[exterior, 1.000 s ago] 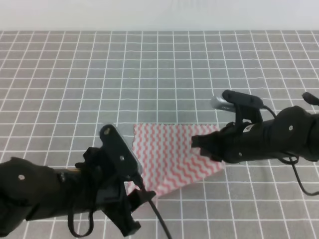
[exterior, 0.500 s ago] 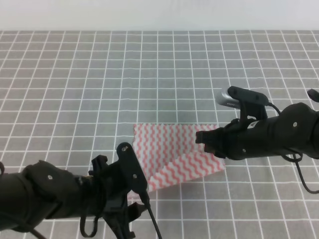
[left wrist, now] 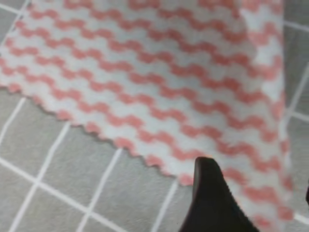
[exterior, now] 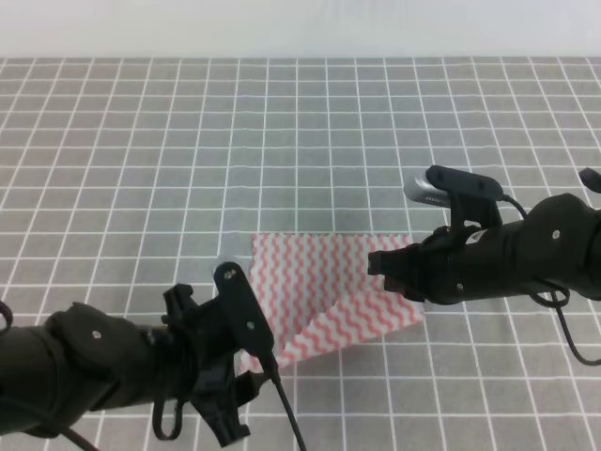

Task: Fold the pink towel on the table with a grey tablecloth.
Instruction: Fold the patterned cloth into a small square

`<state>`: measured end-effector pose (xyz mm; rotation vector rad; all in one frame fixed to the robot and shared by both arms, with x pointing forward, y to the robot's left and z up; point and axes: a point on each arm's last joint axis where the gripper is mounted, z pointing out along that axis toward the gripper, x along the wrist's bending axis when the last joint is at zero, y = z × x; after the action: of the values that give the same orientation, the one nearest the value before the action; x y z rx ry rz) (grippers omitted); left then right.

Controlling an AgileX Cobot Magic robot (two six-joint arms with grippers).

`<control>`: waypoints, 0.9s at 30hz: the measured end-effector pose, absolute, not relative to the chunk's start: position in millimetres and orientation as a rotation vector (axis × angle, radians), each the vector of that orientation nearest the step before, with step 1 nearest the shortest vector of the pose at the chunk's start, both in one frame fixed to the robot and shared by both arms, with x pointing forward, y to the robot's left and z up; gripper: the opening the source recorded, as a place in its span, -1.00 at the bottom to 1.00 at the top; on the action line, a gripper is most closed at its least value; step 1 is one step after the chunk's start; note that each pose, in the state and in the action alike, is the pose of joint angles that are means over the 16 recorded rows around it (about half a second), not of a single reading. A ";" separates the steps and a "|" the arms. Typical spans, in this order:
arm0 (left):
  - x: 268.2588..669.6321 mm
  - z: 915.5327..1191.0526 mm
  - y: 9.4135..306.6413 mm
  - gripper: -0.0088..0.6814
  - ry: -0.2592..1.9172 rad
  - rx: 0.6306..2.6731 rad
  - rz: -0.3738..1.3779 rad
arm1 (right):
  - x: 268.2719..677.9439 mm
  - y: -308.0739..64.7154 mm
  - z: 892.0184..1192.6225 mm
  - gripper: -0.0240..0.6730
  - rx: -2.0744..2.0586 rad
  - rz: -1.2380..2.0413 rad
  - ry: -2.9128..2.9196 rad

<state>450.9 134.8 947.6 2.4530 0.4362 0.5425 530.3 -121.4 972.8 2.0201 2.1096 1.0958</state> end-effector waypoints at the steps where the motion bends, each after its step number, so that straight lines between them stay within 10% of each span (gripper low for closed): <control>1: 451.0 947.6 134.9 0.13 0.436 2.453 0.544 | 530.3 -121.4 972.8 -0.97 2.019 1.095 2.111; 27: 453.8 937.5 133.5 0.12 0.403 2.497 0.536 | 530.9 -119.8 965.4 -0.97 2.015 1.063 2.139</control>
<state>453.8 133.5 937.5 2.4971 0.4030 0.5361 530.9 -119.8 965.4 2.0154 2.1393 1.0634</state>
